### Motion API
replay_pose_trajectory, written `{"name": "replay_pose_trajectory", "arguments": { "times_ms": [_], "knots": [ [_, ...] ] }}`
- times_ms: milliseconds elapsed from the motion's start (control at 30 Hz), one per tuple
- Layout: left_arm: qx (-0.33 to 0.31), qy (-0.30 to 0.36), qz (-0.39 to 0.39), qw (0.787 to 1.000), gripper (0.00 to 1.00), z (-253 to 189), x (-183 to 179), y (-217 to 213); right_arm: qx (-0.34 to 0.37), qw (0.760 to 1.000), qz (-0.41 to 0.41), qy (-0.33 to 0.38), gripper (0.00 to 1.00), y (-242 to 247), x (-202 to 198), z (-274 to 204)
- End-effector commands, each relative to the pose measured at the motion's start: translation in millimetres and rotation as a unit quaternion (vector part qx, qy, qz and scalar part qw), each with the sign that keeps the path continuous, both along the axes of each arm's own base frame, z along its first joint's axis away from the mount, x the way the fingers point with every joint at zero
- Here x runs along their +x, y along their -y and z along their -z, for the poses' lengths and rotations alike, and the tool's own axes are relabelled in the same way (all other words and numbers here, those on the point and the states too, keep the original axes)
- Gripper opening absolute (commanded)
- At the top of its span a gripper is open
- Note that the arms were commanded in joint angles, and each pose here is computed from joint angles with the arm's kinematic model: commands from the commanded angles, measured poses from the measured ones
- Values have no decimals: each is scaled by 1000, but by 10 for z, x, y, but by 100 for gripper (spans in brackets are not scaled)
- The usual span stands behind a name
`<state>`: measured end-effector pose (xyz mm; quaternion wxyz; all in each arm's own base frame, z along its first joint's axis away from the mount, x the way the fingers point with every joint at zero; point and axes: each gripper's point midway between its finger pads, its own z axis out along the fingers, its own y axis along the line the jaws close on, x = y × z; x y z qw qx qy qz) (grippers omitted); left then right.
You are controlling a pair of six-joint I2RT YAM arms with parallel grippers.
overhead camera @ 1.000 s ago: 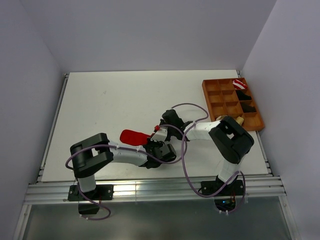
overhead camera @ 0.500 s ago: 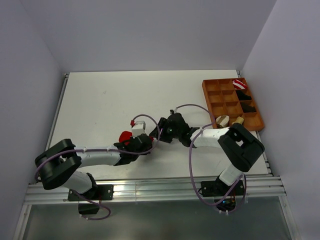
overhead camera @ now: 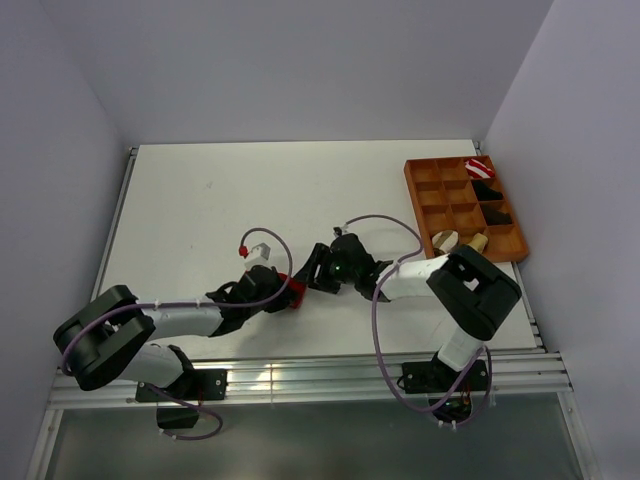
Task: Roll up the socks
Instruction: Roll the sock at the center of the board.
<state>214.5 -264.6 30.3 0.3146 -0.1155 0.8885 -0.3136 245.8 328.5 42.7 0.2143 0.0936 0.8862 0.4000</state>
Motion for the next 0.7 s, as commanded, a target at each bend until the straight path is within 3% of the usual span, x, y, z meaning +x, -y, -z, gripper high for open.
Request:
{"name": "replay_pose_trajectory", "arguments": {
  "times_ms": [0,200,300,533,633,667],
  "knots": [
    [-16,-36,17,999,1,85,-169,-12,12,1000,-3,2,64,-119,24,-16],
    [-45,-38,19,998,0,81,-187,-25,-8,1000,-2,-24,62,-129,-22,150],
    [-47,-47,19,998,0,137,-200,-52,-19,999,-4,-35,56,-121,-42,233],
    [-28,-56,21,998,2,235,-168,-103,-56,997,-12,-50,21,-51,-80,315],
    [-12,-61,24,998,18,296,-154,-118,-76,996,-17,-46,3,-9,-73,319],
    [-9,-62,24,998,36,306,-146,-125,-81,996,-17,-44,0,6,-70,321]
  ]
}}
